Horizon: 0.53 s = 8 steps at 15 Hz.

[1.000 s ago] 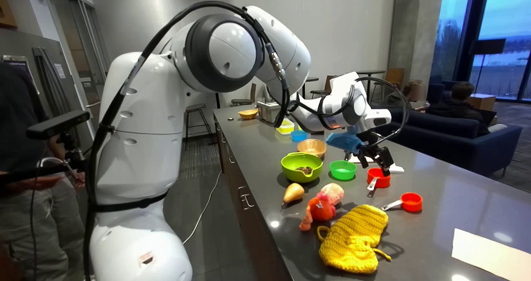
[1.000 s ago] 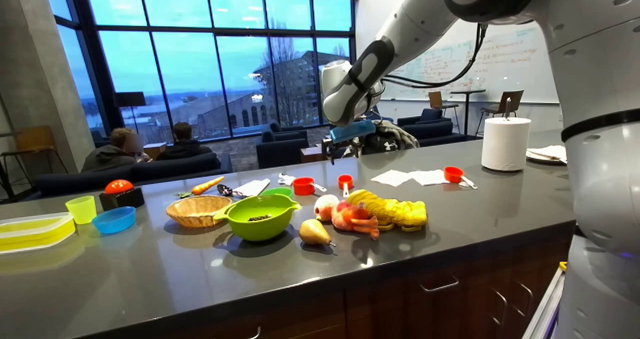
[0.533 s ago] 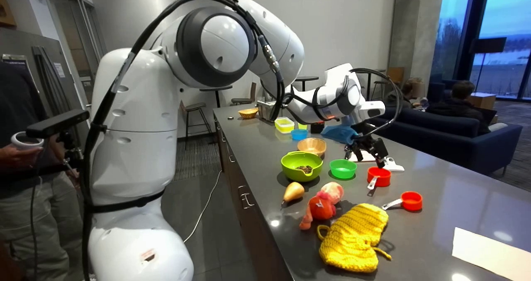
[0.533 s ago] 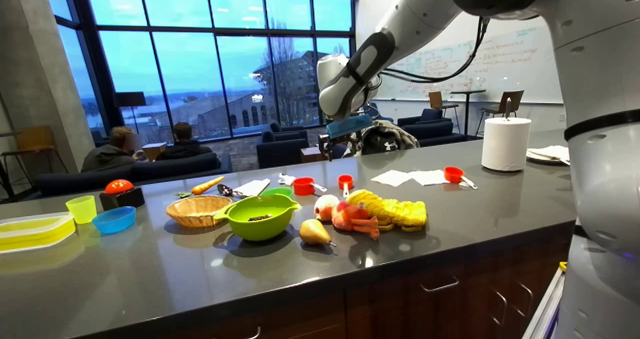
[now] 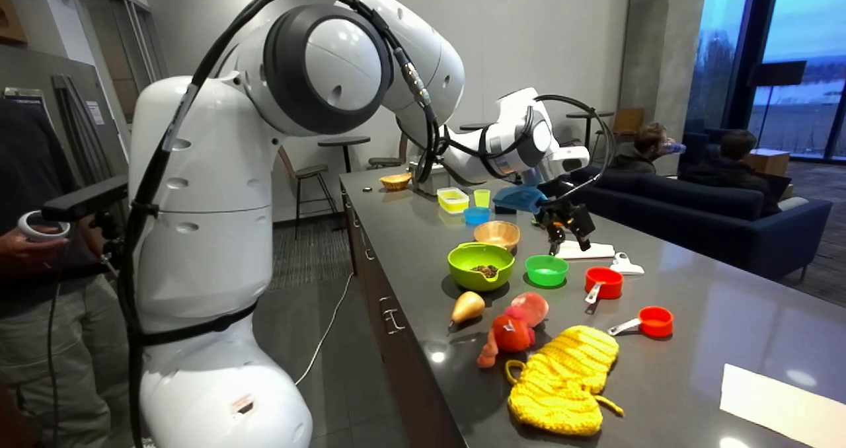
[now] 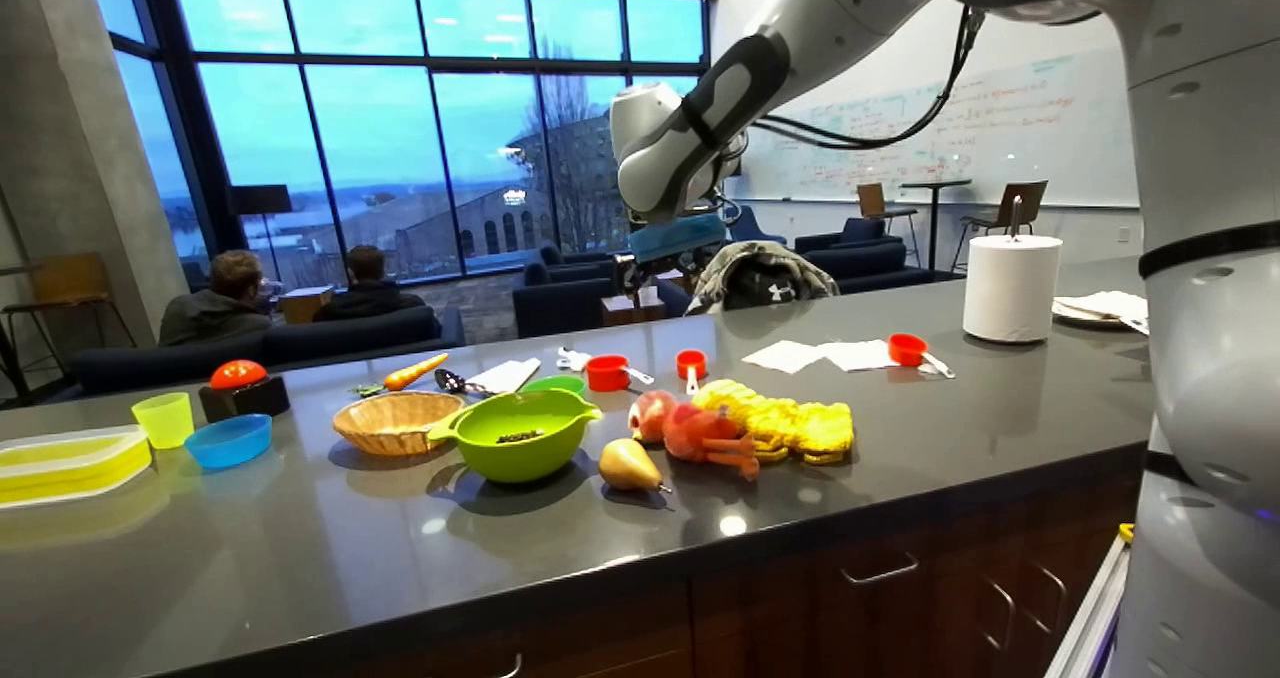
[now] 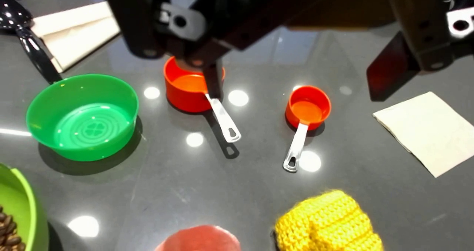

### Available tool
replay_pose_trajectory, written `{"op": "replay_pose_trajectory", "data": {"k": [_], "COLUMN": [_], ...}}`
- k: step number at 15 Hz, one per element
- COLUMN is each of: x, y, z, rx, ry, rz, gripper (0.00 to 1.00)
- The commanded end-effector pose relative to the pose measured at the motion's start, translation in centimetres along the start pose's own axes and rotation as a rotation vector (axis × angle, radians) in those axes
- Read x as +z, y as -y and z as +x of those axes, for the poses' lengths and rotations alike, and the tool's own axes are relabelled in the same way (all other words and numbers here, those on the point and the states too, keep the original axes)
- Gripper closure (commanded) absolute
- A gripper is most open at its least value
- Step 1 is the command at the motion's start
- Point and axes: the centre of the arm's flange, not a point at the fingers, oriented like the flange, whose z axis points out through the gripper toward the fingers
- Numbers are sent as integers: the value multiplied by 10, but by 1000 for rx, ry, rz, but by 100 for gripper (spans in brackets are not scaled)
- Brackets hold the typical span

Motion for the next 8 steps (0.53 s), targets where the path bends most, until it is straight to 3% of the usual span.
{"op": "replay_pose_trajectory", "data": {"k": [1, 8], "x": [0, 31], "y": [0, -1], "z": [0, 17], "rx": [0, 33], "ry": [0, -33], "rz": [0, -67], "gripper": [0, 0]}}
